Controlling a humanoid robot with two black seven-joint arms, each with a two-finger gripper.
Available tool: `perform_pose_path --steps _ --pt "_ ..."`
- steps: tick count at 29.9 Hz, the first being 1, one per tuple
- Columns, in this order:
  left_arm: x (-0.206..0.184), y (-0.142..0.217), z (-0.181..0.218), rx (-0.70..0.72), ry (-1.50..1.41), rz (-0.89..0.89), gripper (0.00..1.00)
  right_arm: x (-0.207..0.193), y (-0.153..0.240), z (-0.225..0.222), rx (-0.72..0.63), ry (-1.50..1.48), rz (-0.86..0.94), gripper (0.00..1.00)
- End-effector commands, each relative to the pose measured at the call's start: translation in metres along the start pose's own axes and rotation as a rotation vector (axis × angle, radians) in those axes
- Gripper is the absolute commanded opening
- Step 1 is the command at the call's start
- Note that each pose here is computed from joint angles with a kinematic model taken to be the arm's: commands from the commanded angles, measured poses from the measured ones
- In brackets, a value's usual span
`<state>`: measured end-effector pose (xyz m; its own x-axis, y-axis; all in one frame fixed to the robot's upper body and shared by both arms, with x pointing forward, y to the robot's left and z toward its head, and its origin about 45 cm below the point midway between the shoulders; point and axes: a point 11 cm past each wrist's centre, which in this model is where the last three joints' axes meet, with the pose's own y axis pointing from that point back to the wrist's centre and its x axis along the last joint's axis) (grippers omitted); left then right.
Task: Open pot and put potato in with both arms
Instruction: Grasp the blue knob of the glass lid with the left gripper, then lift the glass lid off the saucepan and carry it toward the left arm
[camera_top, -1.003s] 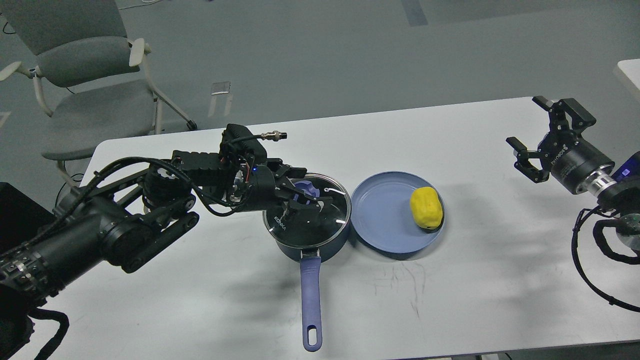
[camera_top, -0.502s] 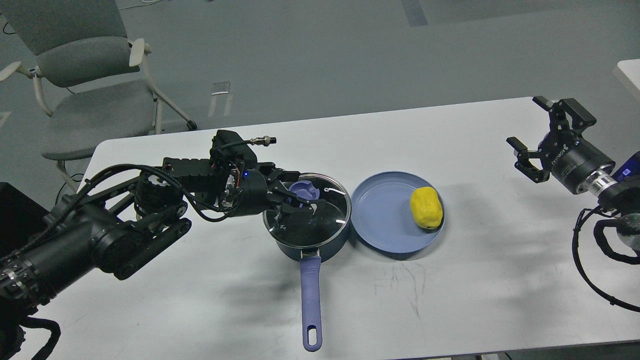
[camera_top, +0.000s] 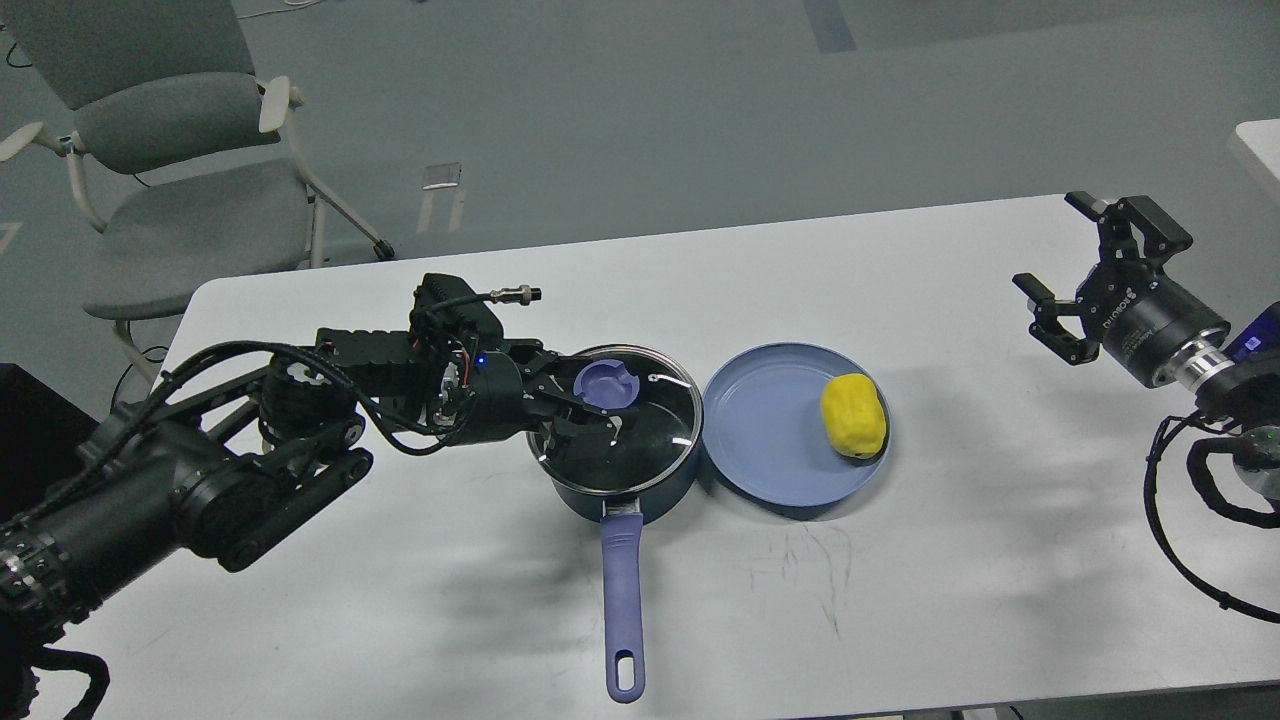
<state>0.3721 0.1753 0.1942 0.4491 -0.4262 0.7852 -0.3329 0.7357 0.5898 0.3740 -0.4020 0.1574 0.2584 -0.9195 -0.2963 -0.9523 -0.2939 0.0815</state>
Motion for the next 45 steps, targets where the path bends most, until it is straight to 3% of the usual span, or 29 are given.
perform_pose_path --steps 1,7,11,15,19,28,36,45 --pt "0.005 0.001 0.000 0.000 -0.017 0.025 0.45 -0.001 0.000 0.000 0.001 0.000 -0.002 1.00" --pt "0.013 0.018 -0.005 0.020 -0.041 0.045 0.44 0.000 -0.001 -0.001 0.002 0.002 -0.002 1.00" --pt "0.035 0.054 -0.024 0.079 -0.053 0.095 0.44 -0.001 -0.001 -0.001 0.002 0.000 -0.002 1.00" --pt "0.030 0.084 -0.044 0.147 -0.020 0.110 0.45 -0.001 -0.001 -0.001 0.002 0.000 -0.002 1.00" --pt "0.010 0.117 -0.065 0.228 0.006 0.144 0.45 0.000 -0.001 -0.002 0.002 0.002 -0.002 1.00" --pt "-0.101 0.159 -0.093 0.393 0.154 0.091 0.45 -0.001 -0.001 -0.001 0.001 0.001 -0.003 1.00" --pt "-0.159 0.177 -0.105 0.497 0.246 0.064 0.46 0.000 -0.001 -0.001 0.000 0.003 -0.003 1.00" --pt "-0.194 0.176 -0.112 0.557 0.302 0.037 0.49 0.004 0.003 -0.004 -0.002 0.012 0.005 1.00"
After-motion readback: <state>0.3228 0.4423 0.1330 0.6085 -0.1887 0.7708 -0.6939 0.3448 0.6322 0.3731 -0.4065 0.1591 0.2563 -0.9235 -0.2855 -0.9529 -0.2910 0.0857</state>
